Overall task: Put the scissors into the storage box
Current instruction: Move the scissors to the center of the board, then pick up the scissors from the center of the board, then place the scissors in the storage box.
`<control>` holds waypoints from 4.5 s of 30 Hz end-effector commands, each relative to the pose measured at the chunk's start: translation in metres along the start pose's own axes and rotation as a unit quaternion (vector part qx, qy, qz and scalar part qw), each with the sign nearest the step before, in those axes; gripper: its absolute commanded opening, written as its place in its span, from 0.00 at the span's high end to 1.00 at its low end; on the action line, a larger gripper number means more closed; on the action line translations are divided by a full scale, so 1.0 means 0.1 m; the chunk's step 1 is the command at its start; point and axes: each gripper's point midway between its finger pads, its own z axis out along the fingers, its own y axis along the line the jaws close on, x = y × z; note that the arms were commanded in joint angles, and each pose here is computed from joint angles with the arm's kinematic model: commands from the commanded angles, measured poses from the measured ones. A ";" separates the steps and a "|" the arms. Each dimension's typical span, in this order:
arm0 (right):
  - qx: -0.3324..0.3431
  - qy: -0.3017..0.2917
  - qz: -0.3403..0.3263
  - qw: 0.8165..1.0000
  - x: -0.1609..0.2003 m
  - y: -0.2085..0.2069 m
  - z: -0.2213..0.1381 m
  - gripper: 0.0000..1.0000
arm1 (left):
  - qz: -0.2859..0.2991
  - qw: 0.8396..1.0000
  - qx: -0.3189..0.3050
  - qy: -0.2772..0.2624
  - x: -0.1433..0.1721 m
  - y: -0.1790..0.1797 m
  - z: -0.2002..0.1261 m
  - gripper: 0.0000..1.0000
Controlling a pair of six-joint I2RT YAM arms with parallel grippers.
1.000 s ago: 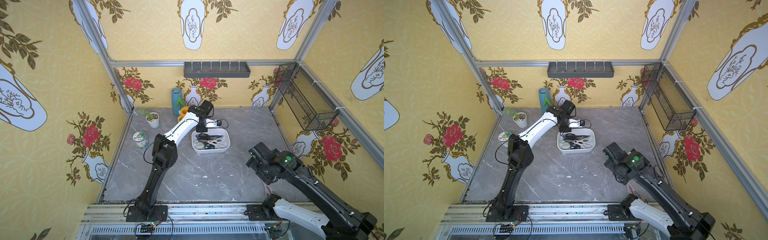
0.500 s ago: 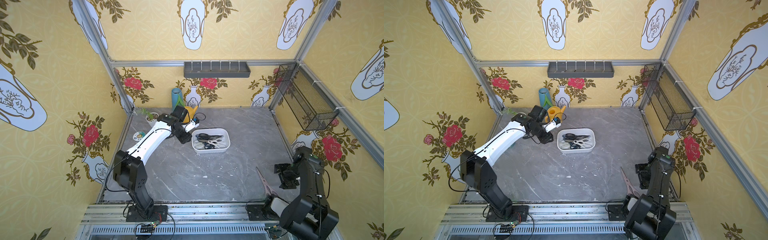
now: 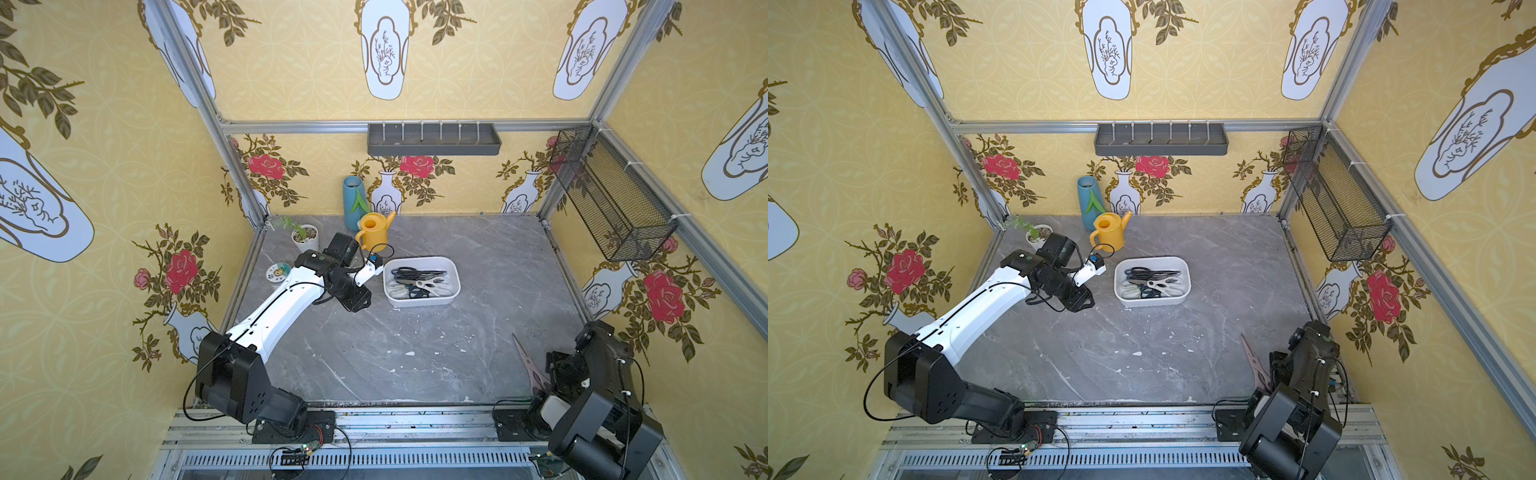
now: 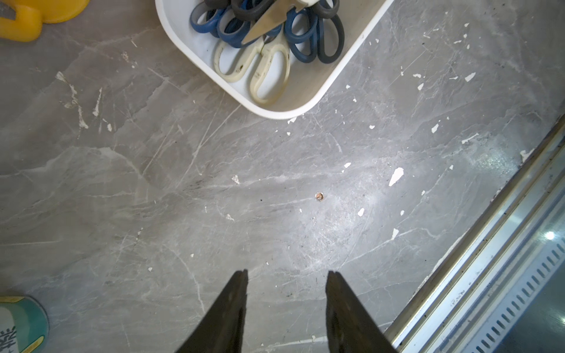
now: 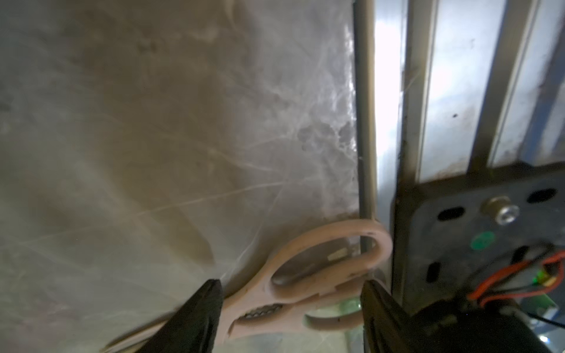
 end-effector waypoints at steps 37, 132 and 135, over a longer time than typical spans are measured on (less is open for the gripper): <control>-0.025 -0.030 -0.314 0.949 1.07 1.29 -0.48 0.42 | -0.051 0.997 -0.035 -0.038 0.16 0.30 -0.22 0.53; -0.166 -0.002 -0.413 0.896 3.55 2.70 -0.99 0.54 | -0.185 0.974 -0.004 -0.130 0.43 0.24 -0.53 0.09; -0.224 0.002 -0.457 0.861 3.58 2.70 -1.34 0.36 | -0.234 0.959 -0.018 -0.156 0.43 0.41 -0.62 0.01</control>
